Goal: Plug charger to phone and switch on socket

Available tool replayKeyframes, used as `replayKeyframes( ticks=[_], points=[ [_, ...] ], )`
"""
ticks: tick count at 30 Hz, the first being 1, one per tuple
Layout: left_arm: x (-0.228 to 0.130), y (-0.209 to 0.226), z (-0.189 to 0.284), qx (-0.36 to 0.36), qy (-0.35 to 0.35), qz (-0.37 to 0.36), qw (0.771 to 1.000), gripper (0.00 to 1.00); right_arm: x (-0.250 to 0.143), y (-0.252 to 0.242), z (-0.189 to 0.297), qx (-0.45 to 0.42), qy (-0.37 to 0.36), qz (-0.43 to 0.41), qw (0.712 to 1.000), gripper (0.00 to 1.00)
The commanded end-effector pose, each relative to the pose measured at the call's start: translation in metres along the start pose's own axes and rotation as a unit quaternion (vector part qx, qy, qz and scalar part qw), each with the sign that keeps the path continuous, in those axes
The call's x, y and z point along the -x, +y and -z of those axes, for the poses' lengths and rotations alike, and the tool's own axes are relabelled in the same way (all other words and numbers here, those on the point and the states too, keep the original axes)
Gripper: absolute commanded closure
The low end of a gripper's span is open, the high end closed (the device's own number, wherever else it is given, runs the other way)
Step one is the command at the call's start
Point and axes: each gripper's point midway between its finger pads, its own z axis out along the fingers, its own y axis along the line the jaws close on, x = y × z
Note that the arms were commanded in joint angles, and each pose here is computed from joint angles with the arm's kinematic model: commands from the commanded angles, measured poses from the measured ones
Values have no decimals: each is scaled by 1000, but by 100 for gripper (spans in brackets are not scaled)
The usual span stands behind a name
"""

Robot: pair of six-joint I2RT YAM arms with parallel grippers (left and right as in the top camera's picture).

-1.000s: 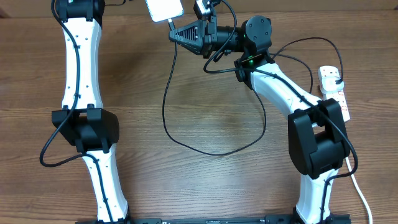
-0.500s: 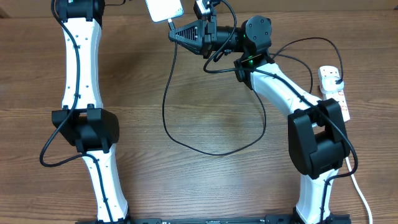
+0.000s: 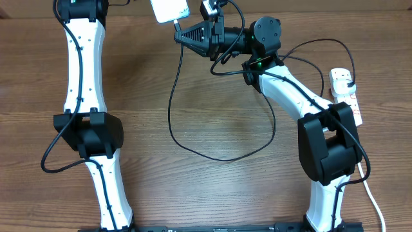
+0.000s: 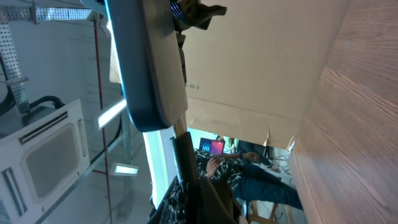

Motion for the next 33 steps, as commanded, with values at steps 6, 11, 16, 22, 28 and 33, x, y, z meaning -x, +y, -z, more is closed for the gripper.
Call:
replayKeyframes(
  ticks=[6,11,16,22,28,33],
  points=[
    [-26,-39,-1,-39,56,-23,997,96,23,28,5,39,-68,-7,997,96],
    [-26,-39,-1,-39,57,-23,997,96,24,28,5,40,-69,-7,997,96],
    [-26,-38,-1,-38,55,-16,998,96,24,28,5,40,-70,-5,997,96],
    [-25,-38,-3,-34,52,7,998,96,25,28,5,40,-71,-3,997,96],
    [-23,-37,-5,-29,46,33,998,96,29,30,5,44,-84,6,995,96],
    [-23,-37,-7,-29,46,35,998,96,32,31,6,47,-94,6,994,96]
  ],
)
